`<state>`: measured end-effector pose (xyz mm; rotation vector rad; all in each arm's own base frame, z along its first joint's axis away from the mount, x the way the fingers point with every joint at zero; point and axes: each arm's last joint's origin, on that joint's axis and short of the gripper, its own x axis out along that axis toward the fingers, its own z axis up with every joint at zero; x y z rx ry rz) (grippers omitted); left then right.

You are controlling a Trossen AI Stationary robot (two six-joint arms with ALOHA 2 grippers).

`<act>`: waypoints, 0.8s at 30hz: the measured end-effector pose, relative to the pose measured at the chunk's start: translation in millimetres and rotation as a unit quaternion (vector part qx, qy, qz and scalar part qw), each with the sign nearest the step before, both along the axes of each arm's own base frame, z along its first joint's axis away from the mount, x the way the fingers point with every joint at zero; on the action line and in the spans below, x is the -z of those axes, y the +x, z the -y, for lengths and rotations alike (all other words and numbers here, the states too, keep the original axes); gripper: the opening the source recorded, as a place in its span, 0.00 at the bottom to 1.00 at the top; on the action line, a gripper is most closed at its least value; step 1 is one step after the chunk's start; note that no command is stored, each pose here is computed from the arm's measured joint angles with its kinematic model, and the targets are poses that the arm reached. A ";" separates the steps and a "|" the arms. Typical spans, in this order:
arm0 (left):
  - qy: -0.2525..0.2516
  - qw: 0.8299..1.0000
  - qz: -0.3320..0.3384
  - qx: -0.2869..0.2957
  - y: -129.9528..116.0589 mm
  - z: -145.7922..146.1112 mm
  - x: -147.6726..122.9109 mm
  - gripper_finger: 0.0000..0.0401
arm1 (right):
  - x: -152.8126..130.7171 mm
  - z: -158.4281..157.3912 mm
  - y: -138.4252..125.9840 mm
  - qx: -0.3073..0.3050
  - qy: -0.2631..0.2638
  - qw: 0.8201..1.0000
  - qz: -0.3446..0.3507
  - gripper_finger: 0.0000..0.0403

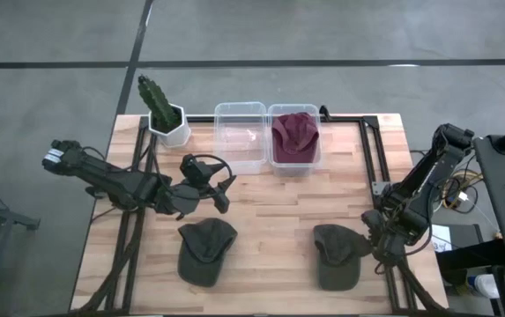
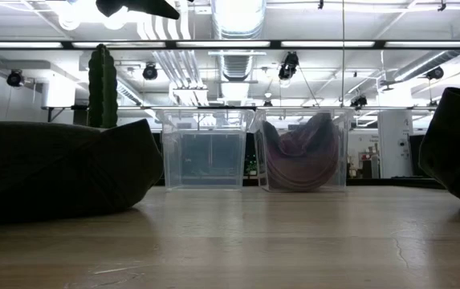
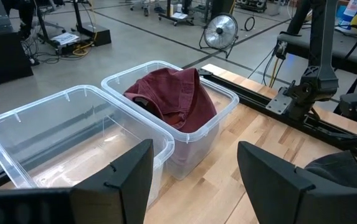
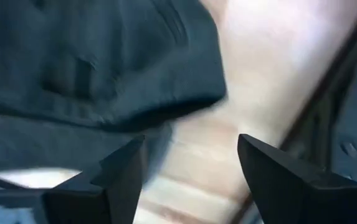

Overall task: Pick & Place hat
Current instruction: Put the right black cap into the left transparent bin

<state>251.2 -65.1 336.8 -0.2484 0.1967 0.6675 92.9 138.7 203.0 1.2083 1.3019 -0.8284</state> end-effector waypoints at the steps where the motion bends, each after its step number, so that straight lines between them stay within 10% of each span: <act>1: 0.001 1.000 0.000 0.000 0.0 -0.1 -0.1 0.56 | 0.4 1.2 1.1 0.005 -0.009 1.000 0.010 0.63; 24: 0.007 1.000 -0.005 0.001 0.2 -0.9 0.0 0.56 | 11.3 2.9 9.4 0.025 -0.035 0.999 0.002 0.74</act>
